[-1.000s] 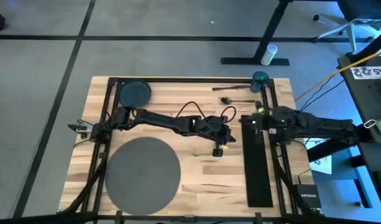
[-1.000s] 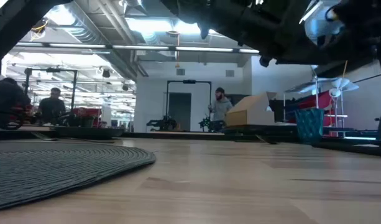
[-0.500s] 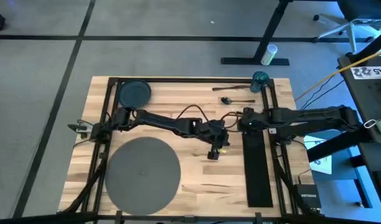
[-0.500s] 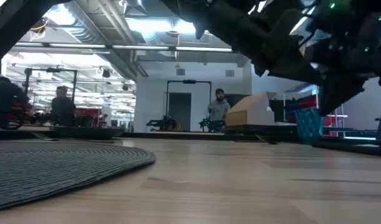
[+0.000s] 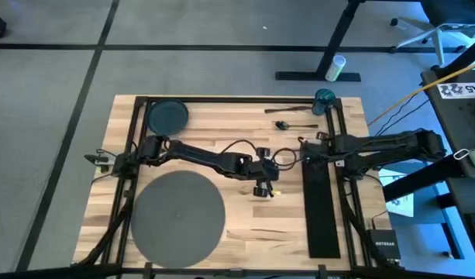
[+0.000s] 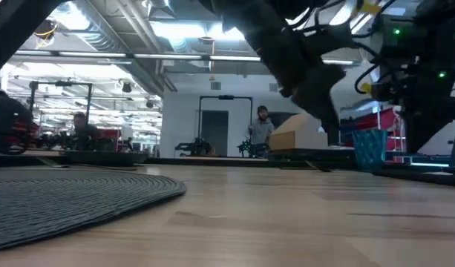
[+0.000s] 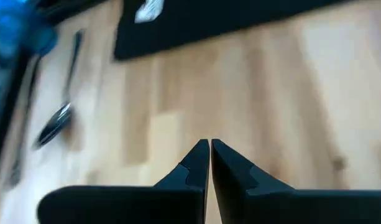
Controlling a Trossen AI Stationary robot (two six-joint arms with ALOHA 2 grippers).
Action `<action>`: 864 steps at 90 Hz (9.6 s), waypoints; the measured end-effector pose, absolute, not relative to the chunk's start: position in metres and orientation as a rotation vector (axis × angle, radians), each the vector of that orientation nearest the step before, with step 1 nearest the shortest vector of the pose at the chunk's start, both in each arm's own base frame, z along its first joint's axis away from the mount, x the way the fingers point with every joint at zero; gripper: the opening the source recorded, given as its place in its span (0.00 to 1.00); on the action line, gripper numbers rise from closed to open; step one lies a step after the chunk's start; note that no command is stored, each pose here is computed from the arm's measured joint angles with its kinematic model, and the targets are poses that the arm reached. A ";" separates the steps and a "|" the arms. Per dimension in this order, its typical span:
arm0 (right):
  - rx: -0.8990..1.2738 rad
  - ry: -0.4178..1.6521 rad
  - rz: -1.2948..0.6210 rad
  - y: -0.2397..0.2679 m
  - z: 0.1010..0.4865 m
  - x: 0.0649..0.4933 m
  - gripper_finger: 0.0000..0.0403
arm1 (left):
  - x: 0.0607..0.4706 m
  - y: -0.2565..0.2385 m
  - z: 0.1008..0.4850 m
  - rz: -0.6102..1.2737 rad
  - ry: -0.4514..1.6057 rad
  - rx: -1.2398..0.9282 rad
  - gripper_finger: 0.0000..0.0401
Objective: Set table place
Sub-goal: Fold the black table napkin
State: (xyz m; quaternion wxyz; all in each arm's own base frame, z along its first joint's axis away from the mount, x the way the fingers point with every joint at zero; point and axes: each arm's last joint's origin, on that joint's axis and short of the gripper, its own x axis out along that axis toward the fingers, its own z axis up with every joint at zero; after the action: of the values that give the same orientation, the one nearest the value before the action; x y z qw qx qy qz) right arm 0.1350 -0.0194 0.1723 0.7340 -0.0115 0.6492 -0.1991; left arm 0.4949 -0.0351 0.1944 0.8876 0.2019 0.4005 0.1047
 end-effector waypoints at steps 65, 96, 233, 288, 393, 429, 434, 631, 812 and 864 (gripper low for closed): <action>0.040 1.477 -0.505 -0.018 0.148 0.121 0.00 | 0.452 -0.007 0.205 0.580 1.014 0.408 0.00; 0.074 1.424 -0.478 -0.017 0.140 0.124 0.00 | 0.412 -0.004 0.206 0.606 0.956 0.347 0.00; -0.050 1.285 0.147 0.004 0.179 0.186 0.00 | 0.344 -0.014 0.179 0.648 0.933 0.226 0.00; -0.038 1.430 0.462 0.134 0.167 0.142 0.00 | 0.342 -0.039 0.179 0.587 0.915 0.248 0.00; -0.072 1.155 0.428 0.126 0.120 0.222 0.00 | 0.339 -0.065 0.179 0.547 0.880 0.217 0.00; -0.145 0.985 0.542 0.133 0.151 0.249 0.00 | 0.338 -0.065 0.179 0.549 0.883 0.213 0.00; -0.194 1.015 0.497 0.131 0.160 0.249 0.00 | 0.338 -0.065 0.179 0.548 0.882 0.213 0.00; -0.421 0.851 0.126 0.071 0.165 0.309 0.00 | 0.331 -0.068 0.176 0.582 0.928 0.185 0.00; -0.306 1.378 0.186 0.319 0.178 0.245 0.48 | 0.323 -0.085 0.174 0.497 0.980 0.297 0.00; -0.228 1.459 0.073 0.321 0.145 0.252 0.48 | 0.322 -0.086 0.174 0.482 0.989 0.323 0.00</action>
State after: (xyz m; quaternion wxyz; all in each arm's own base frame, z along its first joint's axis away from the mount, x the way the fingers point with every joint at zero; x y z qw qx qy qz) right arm 0.2517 0.3212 0.1447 0.7390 -0.1037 0.6649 0.0334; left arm 0.3224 -0.0860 0.1740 0.8400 0.1530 0.4678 0.2282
